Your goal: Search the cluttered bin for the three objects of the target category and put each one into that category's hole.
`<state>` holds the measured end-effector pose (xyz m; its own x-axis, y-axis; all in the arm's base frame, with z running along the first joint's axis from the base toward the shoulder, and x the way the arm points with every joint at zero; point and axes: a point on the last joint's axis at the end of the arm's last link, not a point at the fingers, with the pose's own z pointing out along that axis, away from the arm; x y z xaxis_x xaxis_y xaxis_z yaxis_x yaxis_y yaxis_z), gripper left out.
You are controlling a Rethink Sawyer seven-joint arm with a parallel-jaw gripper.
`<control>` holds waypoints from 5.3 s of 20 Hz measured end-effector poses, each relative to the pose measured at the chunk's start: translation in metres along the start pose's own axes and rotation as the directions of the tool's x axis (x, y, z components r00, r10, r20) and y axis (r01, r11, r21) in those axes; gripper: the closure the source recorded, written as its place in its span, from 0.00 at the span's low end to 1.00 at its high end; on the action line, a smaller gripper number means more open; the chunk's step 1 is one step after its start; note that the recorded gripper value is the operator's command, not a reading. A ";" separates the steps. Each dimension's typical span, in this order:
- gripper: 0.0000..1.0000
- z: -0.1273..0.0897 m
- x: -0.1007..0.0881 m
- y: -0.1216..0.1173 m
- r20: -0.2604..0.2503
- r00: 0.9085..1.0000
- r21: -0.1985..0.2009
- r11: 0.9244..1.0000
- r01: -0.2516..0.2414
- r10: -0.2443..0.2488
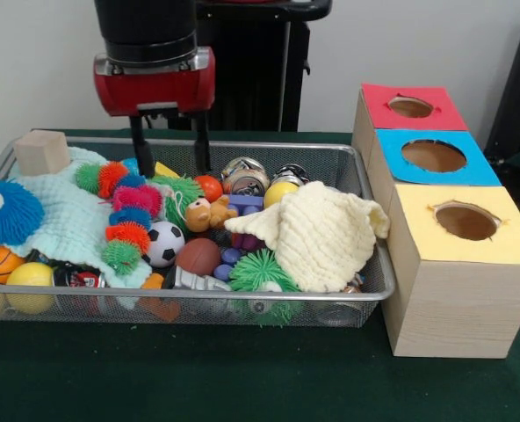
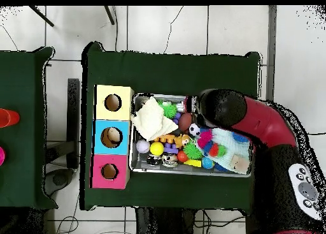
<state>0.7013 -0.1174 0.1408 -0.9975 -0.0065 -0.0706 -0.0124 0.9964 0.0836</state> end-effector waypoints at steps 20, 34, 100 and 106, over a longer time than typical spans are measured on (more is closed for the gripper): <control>0.00 -0.004 -0.042 -0.050 0.044 0.998 0.076 0.997 0.034 -0.037; 0.00 0.022 -0.056 -0.064 0.017 0.999 0.063 0.997 0.050 -0.051; 0.00 0.016 0.075 -0.097 -0.152 0.984 0.003 0.996 0.093 -0.091; 0.00 0.030 0.089 -0.096 -0.157 0.982 -0.002 0.995 0.101 -0.100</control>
<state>0.6162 -0.2115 0.0970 -0.9897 -0.1192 0.0786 -0.1131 0.9905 0.0783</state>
